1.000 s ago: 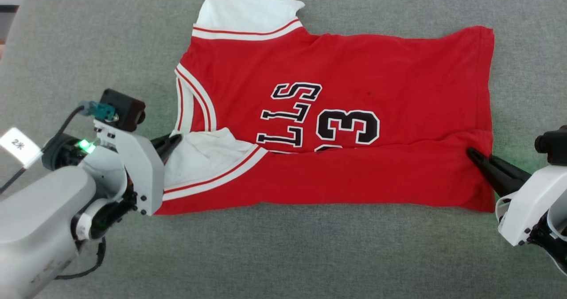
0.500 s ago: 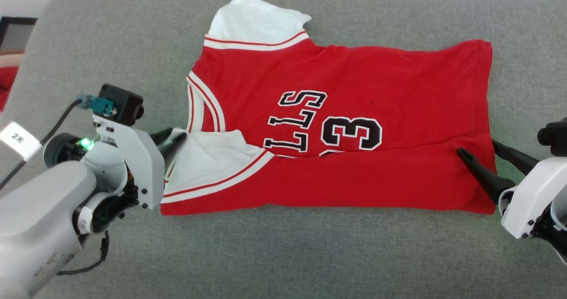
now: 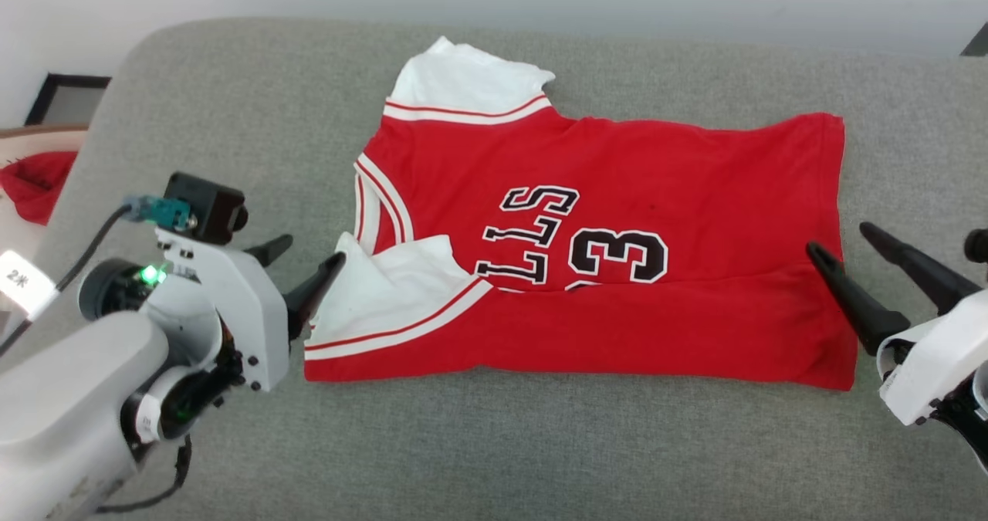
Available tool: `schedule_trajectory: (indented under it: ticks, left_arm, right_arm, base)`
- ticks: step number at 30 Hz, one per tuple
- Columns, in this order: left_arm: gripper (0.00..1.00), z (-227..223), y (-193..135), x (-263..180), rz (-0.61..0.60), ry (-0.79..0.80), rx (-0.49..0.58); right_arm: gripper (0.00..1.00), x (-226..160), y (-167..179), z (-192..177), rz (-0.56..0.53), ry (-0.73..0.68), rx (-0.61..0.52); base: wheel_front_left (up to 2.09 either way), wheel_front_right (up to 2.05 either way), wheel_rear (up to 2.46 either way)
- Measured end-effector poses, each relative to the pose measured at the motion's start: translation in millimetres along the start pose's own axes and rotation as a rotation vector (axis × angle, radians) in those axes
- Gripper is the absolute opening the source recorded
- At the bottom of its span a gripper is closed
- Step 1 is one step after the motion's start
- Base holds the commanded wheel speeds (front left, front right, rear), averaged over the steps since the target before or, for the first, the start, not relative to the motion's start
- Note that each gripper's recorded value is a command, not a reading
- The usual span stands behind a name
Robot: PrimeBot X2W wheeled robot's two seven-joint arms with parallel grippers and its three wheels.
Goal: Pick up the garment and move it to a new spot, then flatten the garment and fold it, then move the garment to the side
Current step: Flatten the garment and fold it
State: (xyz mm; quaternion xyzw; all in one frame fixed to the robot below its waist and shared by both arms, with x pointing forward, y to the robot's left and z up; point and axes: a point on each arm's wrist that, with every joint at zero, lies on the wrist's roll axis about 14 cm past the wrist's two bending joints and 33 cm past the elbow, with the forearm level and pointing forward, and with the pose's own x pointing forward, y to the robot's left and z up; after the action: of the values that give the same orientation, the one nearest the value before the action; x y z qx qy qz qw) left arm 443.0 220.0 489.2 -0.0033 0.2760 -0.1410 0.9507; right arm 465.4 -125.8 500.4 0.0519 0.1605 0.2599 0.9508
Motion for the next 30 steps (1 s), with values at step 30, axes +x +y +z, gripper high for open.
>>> schedule_trajectory:
  ticks: [30]
  left_arm:
    - [1.0, -87, -9, -2, 0.057, 0.489, -0.309]
  right_arm:
    - [1.0, -64, -30, 10, -0.204, -0.18, 0.105]
  base:
    - [0.0, 0.0, 0.0]
